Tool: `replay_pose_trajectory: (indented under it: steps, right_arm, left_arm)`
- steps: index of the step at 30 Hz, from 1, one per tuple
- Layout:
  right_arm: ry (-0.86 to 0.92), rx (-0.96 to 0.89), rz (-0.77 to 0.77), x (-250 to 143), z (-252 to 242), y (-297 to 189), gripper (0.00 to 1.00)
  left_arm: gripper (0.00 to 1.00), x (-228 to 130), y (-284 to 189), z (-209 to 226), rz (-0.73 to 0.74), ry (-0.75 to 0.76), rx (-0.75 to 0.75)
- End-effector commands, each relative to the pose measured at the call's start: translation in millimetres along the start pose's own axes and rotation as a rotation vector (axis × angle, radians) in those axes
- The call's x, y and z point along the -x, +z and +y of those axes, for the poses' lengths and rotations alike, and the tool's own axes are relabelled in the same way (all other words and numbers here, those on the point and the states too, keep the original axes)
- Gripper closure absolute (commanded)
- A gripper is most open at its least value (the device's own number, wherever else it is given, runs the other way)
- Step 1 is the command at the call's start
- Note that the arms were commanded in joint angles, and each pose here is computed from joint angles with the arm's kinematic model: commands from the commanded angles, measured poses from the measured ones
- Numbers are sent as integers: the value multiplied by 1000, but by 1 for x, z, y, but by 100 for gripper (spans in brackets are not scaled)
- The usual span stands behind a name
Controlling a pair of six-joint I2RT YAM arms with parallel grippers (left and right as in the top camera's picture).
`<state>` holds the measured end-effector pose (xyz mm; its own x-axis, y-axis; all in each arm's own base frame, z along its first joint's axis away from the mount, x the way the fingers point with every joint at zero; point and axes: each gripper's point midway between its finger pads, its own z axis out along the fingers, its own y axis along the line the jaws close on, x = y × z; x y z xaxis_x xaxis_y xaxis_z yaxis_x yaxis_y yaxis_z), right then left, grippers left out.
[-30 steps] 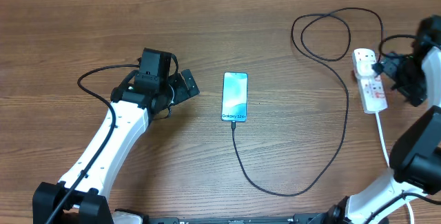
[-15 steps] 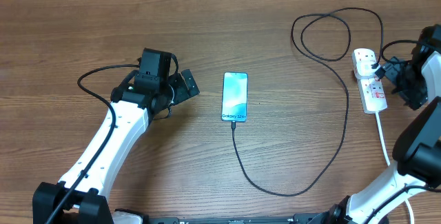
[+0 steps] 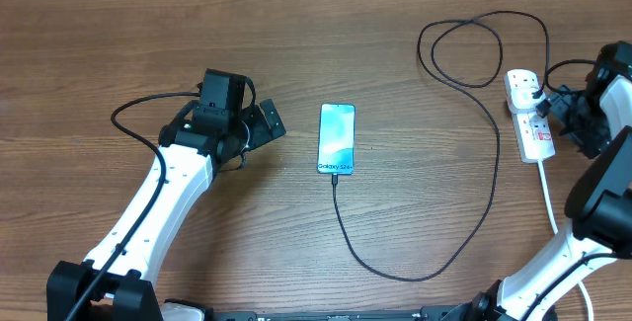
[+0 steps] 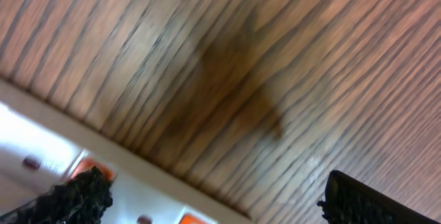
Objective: Plug charger to phone and switch on socket
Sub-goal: 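Move the right gripper over to the white power strip, then press the power strip socket switch with the right gripper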
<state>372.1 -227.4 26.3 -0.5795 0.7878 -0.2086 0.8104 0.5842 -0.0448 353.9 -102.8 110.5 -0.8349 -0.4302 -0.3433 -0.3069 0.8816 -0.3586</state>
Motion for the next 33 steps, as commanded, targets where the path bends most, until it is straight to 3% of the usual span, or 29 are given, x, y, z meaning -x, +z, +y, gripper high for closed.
replay_pose_trajectory:
  steps: [1, 7, 33]
  right_arm:
    - [2, -5, 13, -2, -1, 12, 0]
    - [-26, 129, 59, -9, 23, 10, 0]
    - [-74, 127, 127, -29, 25, 8, 0]
  left_arm:
    - [0, 4, -2, 2, -16, 19, 6]
    - [0, 4, -2, 2, -16, 19, 6]
    - [0, 4, -2, 2, -16, 19, 7]
